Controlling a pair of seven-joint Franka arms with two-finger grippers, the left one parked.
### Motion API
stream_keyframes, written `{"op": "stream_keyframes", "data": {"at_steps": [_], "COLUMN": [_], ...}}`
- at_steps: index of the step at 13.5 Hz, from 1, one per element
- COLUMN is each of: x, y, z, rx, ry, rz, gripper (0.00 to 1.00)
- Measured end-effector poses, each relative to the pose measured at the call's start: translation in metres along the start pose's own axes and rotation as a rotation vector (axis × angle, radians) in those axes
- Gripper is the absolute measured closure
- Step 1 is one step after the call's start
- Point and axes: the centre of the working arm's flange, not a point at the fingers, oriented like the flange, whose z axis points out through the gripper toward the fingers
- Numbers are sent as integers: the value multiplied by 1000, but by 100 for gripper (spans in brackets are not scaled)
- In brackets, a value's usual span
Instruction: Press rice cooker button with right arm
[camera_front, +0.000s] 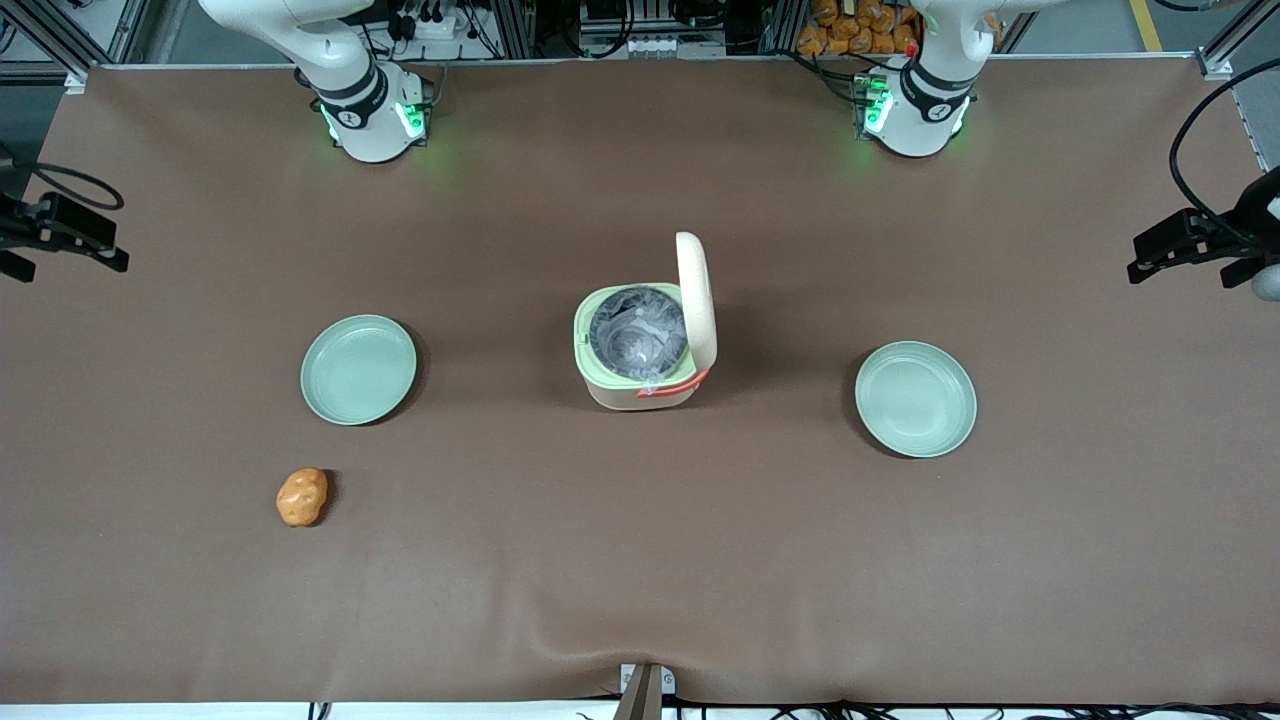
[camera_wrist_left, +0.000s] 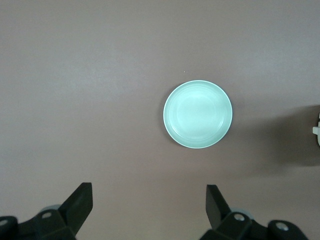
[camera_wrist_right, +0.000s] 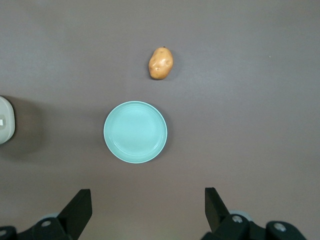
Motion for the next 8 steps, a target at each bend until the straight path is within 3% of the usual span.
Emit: {"op": "stream_keyframes", "data": {"at_steps": [8], "x": [-8], "y": [-9], "z": [9], "rx": [7], "ry": [16], "rz": [-34], "gripper": [0]}}
